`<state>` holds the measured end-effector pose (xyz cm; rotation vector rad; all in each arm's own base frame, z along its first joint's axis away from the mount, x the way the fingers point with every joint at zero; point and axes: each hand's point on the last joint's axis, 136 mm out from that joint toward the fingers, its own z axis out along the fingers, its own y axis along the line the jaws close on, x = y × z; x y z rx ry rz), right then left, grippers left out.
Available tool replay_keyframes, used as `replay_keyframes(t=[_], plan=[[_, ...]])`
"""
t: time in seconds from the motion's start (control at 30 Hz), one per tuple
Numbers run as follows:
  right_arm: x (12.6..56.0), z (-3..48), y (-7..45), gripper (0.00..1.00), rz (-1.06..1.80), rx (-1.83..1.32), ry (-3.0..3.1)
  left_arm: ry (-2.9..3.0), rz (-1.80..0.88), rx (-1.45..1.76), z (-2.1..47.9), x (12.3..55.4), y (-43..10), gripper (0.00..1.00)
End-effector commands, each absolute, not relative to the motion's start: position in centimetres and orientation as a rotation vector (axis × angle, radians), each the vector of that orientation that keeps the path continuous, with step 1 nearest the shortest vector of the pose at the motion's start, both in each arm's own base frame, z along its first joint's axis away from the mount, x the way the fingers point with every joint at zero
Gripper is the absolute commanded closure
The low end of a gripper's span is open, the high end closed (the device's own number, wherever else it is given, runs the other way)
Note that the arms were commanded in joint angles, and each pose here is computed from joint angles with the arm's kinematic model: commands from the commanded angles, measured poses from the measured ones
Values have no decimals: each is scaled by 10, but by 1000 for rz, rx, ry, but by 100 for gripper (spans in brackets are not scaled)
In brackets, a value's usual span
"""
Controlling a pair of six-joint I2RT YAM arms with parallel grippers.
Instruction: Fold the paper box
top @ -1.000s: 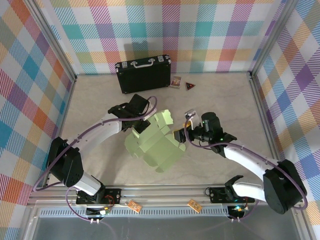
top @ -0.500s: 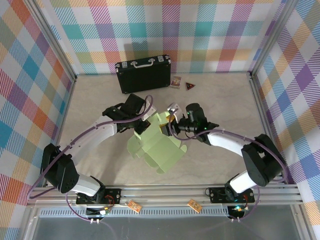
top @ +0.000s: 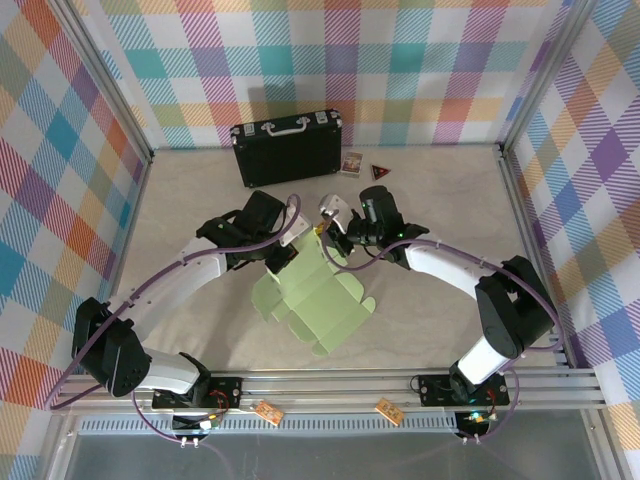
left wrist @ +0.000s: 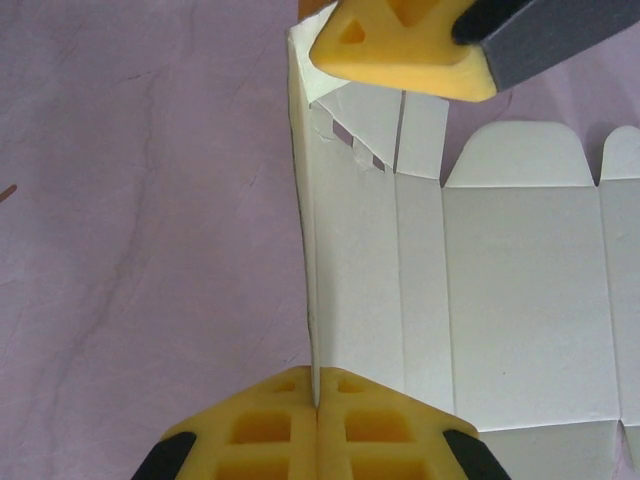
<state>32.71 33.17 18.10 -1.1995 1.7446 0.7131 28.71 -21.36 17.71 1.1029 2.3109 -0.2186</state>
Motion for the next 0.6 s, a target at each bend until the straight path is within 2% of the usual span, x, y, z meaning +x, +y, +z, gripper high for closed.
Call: replay_keyframes(t=[0.0,0.1,0.2,0.27,0.3,0.4,0.57], plan=[[323,171,325,91,665,-1313,1742,2287,-235,1147,181,276,-212,100],[326,174,322,96,650,-1316,1735,2287,-222,1144,182,278,-211,98],[335,178,317,99,623,-1281,1745,2310,-192,1144,180,279,-208,79],[341,180,312,100,602,-1264,1752,2327,-175,1133,182,278,-204,68],[344,180,310,100,589,-1252,1757,2336,-167,1123,183,277,-202,66],[350,184,303,100,568,-1226,1753,2369,-133,1103,181,271,-192,62],[351,188,299,100,558,-1209,1739,2449,-51,1060,168,261,-172,62]])
